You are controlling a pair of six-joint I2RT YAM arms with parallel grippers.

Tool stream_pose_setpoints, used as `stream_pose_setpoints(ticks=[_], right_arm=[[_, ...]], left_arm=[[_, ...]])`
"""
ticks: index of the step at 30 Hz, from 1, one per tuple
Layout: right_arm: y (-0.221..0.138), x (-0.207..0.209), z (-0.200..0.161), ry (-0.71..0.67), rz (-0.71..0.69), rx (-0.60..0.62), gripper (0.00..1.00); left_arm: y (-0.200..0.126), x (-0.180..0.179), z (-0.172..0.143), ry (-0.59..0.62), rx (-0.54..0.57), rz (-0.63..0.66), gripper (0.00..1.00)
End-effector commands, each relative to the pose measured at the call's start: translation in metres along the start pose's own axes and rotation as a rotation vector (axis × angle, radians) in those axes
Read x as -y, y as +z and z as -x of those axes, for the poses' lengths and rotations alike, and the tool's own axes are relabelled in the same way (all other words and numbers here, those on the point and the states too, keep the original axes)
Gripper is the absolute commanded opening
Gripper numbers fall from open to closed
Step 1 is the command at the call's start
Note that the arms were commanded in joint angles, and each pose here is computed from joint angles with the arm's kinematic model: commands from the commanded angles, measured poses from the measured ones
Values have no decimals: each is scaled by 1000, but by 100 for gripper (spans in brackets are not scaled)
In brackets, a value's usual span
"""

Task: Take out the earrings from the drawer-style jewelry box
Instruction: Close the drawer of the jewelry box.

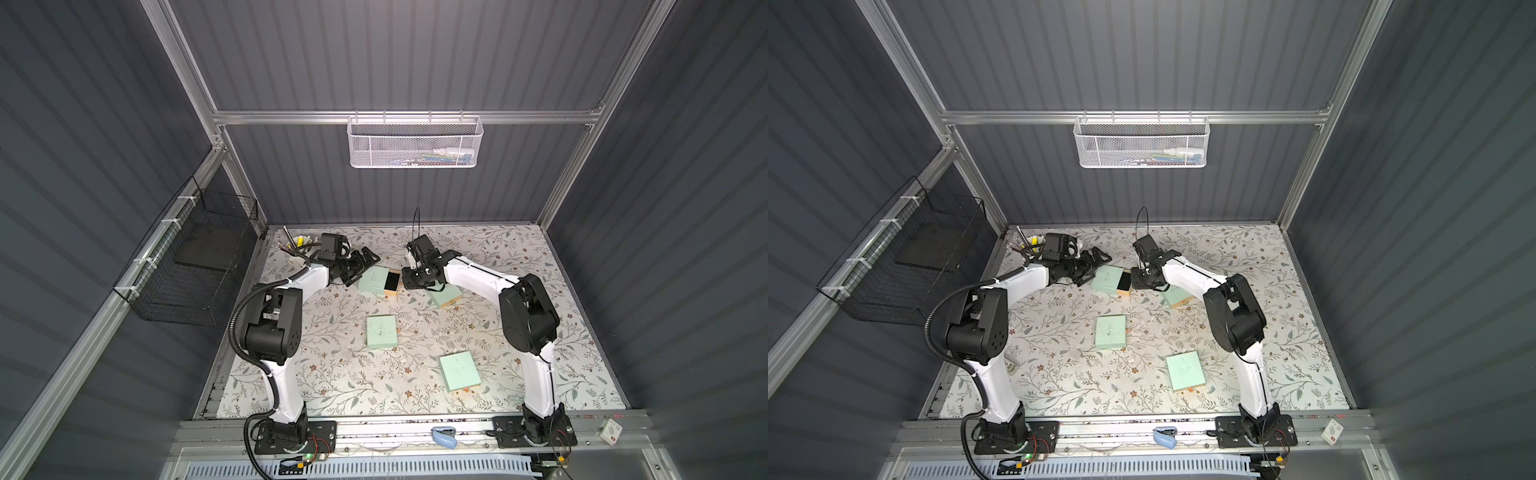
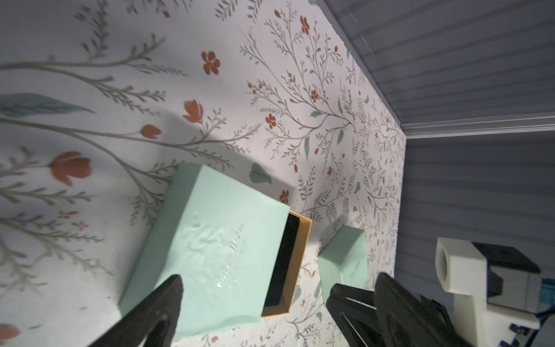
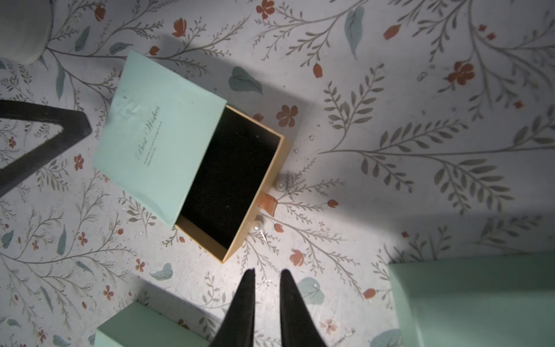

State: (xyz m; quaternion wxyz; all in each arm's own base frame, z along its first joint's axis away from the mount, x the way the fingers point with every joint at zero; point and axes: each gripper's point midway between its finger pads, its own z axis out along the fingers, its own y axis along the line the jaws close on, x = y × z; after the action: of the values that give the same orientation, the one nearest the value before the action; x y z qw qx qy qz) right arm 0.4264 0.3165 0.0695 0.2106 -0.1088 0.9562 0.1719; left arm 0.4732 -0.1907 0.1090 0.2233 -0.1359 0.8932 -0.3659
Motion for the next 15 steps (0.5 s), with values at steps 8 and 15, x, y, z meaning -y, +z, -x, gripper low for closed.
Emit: stream_pose_setpoints(ticks=[8, 15], right_arm=[[26, 5, 2, 27, -23, -46, 19], [34, 2, 7, 28, -14, -52, 19]], left_arm=[[16, -10, 11, 93, -38, 55, 100], [25, -5, 8, 95, -71, -1, 100]])
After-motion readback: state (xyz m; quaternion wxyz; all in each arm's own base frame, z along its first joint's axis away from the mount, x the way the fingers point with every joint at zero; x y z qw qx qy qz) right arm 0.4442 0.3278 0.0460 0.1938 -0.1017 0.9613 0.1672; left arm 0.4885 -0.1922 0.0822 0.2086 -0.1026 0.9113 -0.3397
